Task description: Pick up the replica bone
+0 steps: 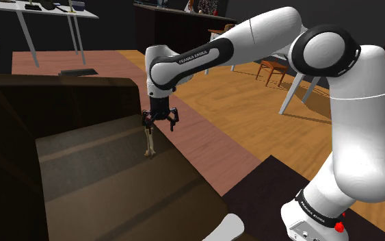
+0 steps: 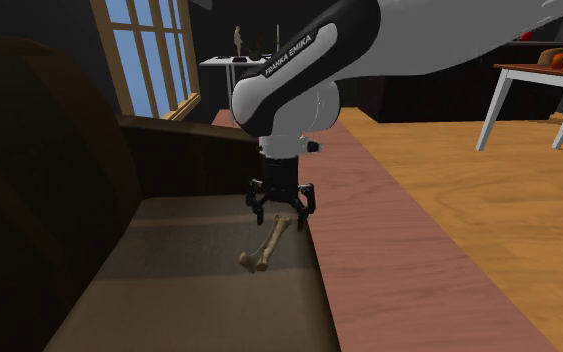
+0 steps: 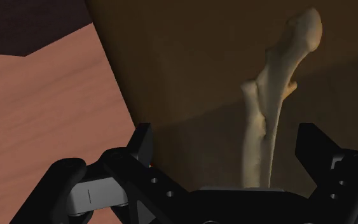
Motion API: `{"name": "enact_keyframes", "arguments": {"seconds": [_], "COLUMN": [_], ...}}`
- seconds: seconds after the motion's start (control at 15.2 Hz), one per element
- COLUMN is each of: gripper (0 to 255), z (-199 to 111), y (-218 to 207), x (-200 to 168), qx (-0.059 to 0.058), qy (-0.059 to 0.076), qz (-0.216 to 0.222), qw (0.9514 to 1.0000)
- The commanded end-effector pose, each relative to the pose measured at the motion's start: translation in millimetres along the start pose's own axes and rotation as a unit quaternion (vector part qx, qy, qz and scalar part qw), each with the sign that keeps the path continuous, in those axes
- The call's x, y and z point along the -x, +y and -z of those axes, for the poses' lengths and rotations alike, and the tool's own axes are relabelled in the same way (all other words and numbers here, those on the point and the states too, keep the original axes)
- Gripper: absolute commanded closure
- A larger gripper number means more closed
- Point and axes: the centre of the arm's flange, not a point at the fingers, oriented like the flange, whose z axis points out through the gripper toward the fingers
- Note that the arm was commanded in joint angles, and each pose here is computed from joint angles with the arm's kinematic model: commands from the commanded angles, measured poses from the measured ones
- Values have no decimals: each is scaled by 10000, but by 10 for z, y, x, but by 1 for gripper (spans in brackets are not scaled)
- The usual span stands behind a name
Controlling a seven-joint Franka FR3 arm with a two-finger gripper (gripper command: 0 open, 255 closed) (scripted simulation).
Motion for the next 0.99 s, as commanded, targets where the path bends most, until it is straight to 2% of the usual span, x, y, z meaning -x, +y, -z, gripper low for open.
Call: {"name": "enact_keyframes", "arguments": {"seconds": [0.0, 0.26, 0.86, 0.92], "gripper": [0, 0, 0, 255], "z": [-151, -451, -841, -829], "y": [-152, -468, -490, -489], "x": [-182, -503, -588, -587], "qx": [47, 127, 127, 126], "qy": [-57, -167, -167, -168], "qz": [-124, -346, -346, -346], "qw": [9999, 9992, 9992, 9992]}}
